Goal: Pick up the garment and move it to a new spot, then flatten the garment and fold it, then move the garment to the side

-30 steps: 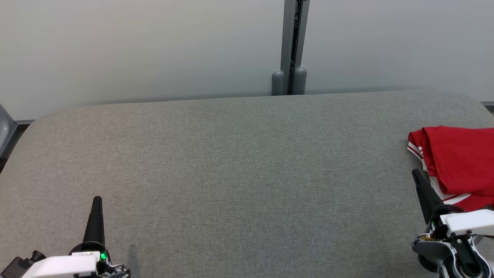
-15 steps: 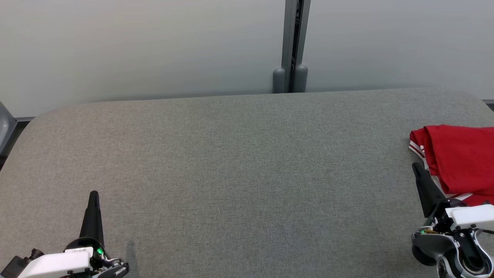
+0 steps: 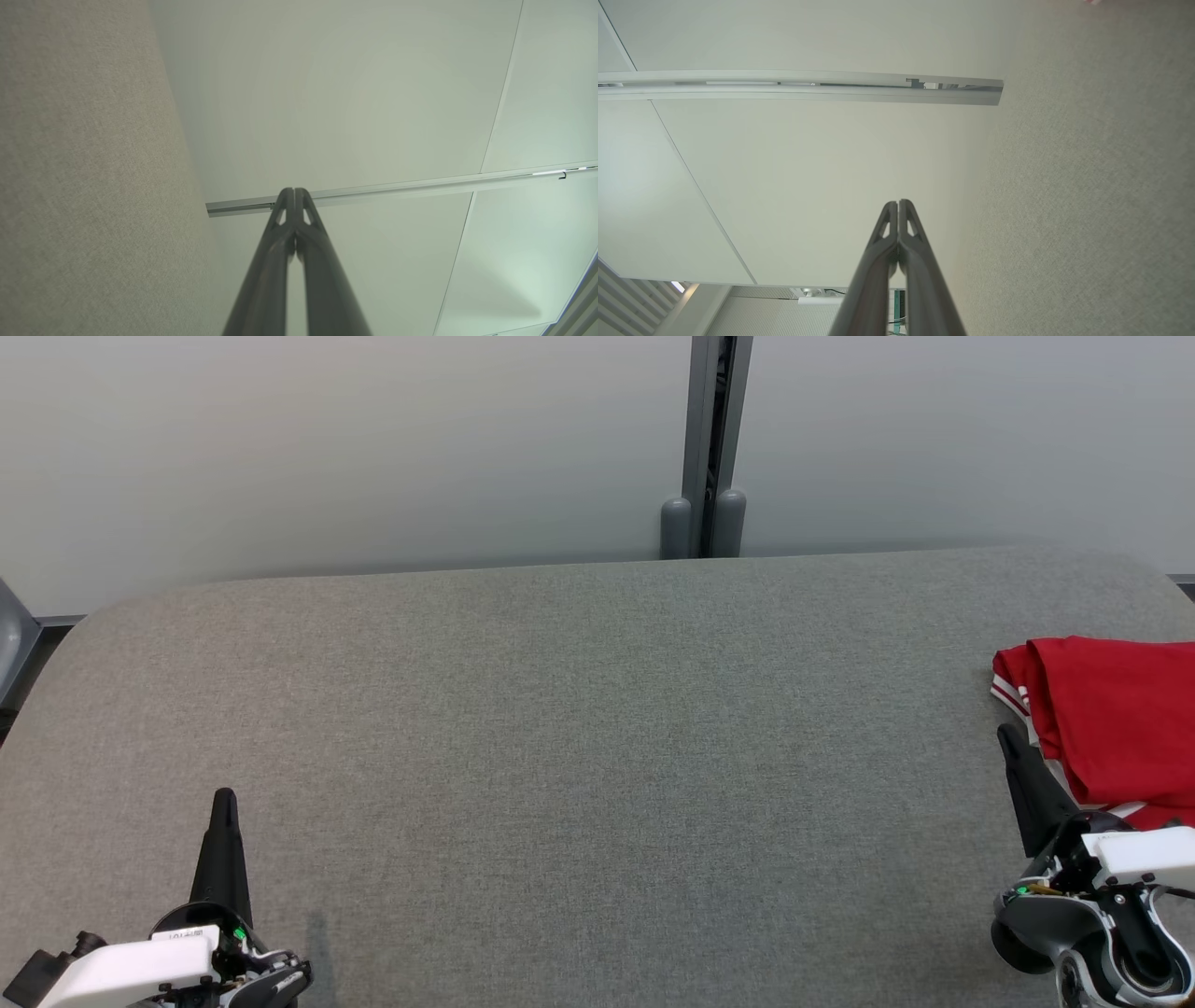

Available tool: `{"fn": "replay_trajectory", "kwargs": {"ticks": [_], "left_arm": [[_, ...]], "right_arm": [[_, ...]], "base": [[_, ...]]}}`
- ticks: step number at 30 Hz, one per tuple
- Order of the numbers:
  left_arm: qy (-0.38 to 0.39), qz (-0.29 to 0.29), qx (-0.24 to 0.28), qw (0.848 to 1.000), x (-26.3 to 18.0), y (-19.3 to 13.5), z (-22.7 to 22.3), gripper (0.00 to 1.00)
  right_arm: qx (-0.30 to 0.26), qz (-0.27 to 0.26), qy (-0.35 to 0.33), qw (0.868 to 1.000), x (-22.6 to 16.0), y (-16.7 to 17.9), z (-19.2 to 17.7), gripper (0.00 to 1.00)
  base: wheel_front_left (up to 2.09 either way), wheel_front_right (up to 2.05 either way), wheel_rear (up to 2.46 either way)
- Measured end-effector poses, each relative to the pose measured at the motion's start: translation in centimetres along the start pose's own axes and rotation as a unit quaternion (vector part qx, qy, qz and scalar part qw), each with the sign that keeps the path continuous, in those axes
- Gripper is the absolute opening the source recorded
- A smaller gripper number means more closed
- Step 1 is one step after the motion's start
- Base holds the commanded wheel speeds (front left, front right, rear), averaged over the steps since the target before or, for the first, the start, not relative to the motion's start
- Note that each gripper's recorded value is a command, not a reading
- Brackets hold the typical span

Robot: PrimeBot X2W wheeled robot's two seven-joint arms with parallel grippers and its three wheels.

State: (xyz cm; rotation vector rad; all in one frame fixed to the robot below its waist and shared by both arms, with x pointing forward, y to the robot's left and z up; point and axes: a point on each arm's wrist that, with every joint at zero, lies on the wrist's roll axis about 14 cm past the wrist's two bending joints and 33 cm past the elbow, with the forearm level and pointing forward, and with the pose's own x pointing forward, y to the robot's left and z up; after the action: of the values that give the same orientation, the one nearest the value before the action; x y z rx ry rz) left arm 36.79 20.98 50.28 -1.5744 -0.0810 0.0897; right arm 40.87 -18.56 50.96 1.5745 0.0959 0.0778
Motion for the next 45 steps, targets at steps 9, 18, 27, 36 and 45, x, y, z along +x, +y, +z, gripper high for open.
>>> {"fn": "replay_trajectory", "kwargs": {"ticks": [9, 18, 27, 36, 45], "left_arm": [[0.000, 0.000, 0.000, 1.000, 0.00, 0.00, 0.02, 0.00], [-0.001, 0.000, -0.001, 1.000, 0.00, 0.00, 0.03, 0.00], [-0.001, 0.000, -0.001, 1.000, -0.01, 0.00, 0.02, 0.00], [0.000, 0.000, -0.002, 1.000, -0.01, 0.01, -0.02, 0.00], [0.000, 0.000, -0.001, 1.000, -0.01, 0.01, -0.01, 0.00]], "right_arm": [[0.000, 0.000, 0.000, 1.000, 0.00, 0.00, 0.00, 0.00], [0.000, 0.000, 0.000, 1.000, 0.00, 0.01, 0.00, 0.00], [0.000, 0.000, 0.000, 1.000, 0.00, 0.01, -0.01, 0.00], [0.000, 0.000, 0.000, 1.000, 0.00, 0.01, -0.01, 0.00], [0.000, 0.000, 0.000, 1.000, 0.00, 0.01, -0.01, 0.00]], "base": [[0.00, 0.00, 0.00], [0.00, 0.00, 0.00], [0.00, 0.00, 0.00], [0.00, 0.00, 0.00], [0.00, 0.00, 0.00]]}}
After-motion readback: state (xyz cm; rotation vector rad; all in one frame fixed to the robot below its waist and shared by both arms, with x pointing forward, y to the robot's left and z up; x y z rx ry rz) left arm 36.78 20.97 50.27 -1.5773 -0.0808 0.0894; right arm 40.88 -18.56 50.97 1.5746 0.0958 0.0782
